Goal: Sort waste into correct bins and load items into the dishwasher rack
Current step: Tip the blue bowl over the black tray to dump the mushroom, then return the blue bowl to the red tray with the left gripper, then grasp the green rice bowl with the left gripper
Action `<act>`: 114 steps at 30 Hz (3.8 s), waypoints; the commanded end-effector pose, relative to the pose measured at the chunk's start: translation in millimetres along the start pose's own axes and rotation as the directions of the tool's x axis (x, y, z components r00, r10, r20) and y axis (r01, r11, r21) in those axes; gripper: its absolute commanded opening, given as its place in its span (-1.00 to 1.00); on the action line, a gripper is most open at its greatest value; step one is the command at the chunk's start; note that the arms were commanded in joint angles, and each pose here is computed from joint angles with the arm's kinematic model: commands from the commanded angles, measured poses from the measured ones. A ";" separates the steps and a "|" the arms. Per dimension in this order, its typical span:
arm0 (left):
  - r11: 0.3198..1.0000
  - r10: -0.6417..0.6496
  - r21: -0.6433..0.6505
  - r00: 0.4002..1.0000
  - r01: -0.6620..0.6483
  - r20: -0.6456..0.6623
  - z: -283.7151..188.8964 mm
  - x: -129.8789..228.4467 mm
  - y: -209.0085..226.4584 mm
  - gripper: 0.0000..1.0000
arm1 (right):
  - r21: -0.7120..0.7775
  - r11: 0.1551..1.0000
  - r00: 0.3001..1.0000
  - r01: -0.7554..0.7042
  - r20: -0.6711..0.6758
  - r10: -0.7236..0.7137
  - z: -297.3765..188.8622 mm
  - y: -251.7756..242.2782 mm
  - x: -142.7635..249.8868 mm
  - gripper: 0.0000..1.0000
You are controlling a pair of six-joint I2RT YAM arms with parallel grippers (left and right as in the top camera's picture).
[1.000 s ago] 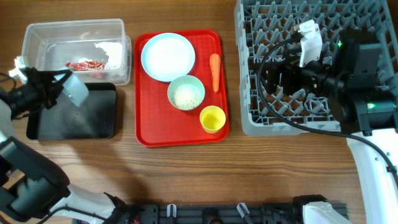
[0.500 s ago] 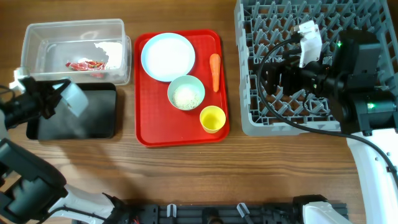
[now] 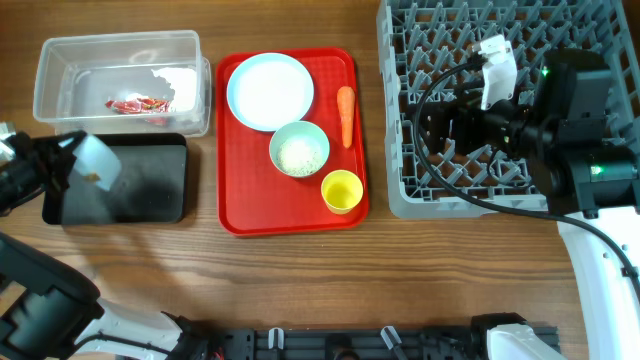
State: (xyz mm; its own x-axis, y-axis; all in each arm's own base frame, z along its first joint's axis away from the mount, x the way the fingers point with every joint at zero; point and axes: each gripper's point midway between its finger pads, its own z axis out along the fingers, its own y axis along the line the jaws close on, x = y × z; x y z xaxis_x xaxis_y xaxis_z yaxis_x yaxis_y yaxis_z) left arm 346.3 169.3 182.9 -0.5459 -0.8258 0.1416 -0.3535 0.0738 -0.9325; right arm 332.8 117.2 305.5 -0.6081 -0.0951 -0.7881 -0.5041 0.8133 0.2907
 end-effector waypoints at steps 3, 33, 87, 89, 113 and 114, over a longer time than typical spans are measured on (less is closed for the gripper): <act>0.982 0.189 -0.039 0.981 -0.187 0.034 -1.1 -14.2 8.2 -0.92 | -0.005 1.000 1.000 0.002 0.009 -0.002 -1.8 0.9 -4.9 0.99; 0.822 0.563 -0.017 0.818 -0.569 -0.118 32.0 31.5 -12.3 -0.92 | 0.006 1.000 1.000 -0.004 -0.001 0.004 -1.8 -0.9 -2.3 1.00; 0.038 0.519 -0.470 0.419 -0.882 -0.745 167.3 267.5 123.2 -0.28 | 0.062 0.998 0.997 -0.013 -0.071 0.018 -2.7 -10.0 15.7 0.99; 0.039 0.548 -0.467 0.409 -0.884 -0.729 173.6 266.4 107.9 -0.24 | 0.061 0.998 0.997 -0.013 -0.071 0.018 -2.7 -9.9 15.7 0.99; -0.058 0.733 -0.166 0.071 -0.984 -0.677 298.5 300.7 68.6 0.47 | 0.061 0.998 0.997 -0.013 -0.069 0.017 -2.7 -9.9 15.2 0.99; -0.078 0.736 -0.168 0.057 -0.983 -0.675 299.2 303.3 68.2 0.47 | 0.061 0.998 0.997 -0.013 -0.069 0.017 -2.7 -9.9 15.2 1.00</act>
State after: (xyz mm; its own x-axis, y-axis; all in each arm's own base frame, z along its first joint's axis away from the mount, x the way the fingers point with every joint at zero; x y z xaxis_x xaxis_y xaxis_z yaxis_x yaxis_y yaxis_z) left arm 393.5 -222.5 58.7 -0.8612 0.2668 -0.4327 0.3300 0.9409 -0.0765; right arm 323.7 108.0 287.4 -0.6758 -0.1065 -0.7294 -0.4472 0.8458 0.2908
